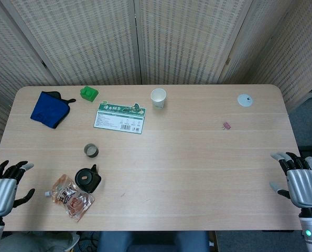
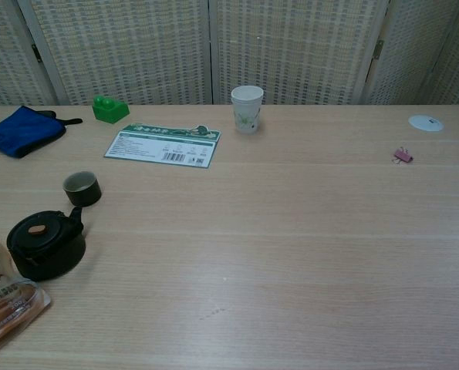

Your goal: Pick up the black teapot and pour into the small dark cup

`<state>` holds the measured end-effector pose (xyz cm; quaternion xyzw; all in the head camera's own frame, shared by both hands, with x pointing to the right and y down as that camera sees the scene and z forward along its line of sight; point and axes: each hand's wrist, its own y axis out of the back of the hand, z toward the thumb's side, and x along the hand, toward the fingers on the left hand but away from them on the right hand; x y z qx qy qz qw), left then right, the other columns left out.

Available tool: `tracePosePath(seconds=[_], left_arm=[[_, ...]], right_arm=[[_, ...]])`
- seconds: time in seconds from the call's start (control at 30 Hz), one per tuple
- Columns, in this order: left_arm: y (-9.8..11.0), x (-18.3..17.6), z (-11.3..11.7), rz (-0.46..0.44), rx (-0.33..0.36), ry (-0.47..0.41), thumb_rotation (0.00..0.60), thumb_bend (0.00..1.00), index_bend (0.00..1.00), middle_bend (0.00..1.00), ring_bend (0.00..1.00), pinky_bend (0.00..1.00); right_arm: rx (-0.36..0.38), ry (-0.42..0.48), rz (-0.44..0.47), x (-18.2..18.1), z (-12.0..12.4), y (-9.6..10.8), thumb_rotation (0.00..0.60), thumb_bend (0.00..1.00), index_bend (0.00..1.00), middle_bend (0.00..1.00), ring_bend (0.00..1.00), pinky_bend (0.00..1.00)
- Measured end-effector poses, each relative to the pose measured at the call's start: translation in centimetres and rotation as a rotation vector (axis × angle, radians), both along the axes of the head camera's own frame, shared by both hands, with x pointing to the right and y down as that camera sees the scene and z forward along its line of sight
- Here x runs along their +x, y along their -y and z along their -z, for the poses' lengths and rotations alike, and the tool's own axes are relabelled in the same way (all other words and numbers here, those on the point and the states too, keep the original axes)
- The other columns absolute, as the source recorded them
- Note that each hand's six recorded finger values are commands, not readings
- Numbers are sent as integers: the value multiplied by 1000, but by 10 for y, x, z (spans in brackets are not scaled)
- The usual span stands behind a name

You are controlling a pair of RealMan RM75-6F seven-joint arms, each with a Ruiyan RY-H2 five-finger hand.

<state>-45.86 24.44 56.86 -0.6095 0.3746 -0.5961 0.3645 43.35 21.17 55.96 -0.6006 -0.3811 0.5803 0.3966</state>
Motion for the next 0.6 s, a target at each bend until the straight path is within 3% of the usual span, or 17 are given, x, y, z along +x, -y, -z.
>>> tracePosePath(seconds=[0.3,0.6], left_arm=[[3,5,2,-18,9,-28,600,274,220,174,216,47],[13,24,-1,-78,-8,-123,600,274,220,174,216,47]], right_arm=[[25,-5,6,1,7,5,600,95,239,235,172,248],[83,-25,10,4,26,17,600,96,239,235,172,248]])
